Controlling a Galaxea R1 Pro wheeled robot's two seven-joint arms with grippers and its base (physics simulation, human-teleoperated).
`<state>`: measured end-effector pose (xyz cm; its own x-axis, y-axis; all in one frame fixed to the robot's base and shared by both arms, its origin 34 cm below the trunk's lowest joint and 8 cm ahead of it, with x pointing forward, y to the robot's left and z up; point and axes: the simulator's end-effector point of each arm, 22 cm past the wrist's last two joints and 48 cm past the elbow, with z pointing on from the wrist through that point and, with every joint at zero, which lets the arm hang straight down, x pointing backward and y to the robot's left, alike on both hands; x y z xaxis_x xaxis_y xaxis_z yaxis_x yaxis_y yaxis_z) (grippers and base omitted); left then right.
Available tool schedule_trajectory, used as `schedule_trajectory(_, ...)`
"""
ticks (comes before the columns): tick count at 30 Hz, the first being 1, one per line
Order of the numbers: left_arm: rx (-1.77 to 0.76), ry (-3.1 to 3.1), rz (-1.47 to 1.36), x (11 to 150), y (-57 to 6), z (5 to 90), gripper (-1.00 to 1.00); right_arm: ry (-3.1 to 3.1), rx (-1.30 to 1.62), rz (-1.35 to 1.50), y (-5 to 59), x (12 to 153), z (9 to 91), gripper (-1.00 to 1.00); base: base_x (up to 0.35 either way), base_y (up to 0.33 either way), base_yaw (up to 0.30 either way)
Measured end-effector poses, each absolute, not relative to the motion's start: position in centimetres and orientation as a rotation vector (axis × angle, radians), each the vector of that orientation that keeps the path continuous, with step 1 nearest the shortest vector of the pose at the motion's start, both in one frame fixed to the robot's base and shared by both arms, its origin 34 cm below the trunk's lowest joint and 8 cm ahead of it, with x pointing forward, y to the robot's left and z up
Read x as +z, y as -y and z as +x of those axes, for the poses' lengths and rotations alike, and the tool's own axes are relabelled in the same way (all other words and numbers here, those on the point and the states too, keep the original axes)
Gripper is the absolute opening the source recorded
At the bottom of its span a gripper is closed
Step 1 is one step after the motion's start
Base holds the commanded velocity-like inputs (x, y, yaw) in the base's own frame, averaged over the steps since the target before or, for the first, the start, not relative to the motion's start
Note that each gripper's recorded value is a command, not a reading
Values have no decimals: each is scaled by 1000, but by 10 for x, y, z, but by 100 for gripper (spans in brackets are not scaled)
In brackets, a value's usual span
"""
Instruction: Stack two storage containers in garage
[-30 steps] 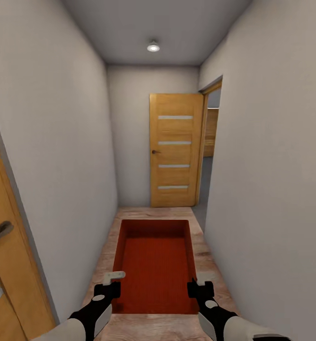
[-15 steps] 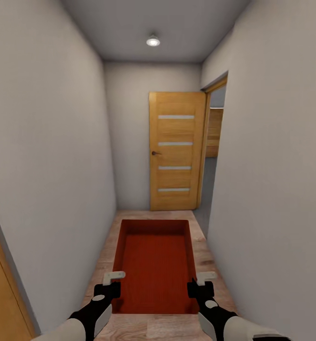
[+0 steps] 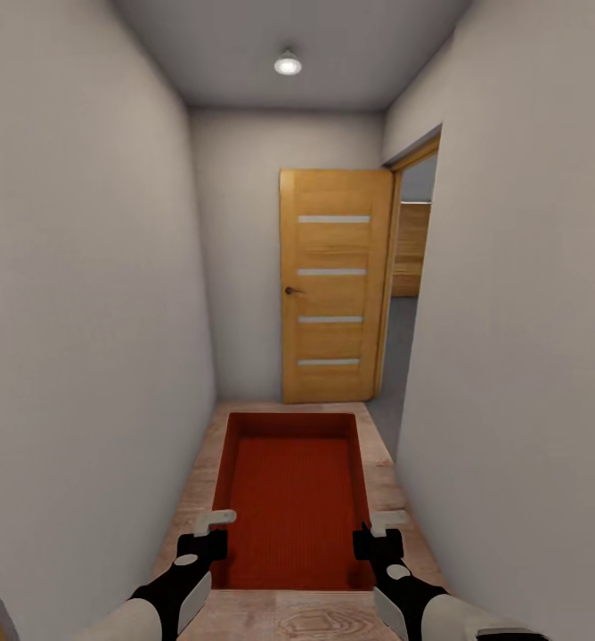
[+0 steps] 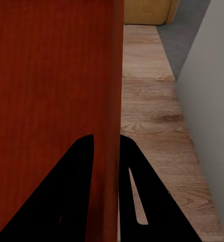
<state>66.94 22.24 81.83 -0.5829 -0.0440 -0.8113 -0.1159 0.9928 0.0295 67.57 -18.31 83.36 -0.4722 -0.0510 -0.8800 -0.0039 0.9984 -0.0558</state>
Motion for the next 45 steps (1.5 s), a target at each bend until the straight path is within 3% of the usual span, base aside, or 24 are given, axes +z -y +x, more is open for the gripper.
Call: schedule_trajectory(45, 98, -2193, -112, 818, -222, 669, -100, -2062, -54, -38, 184, 834, 676, -100, 322, 0, 0)
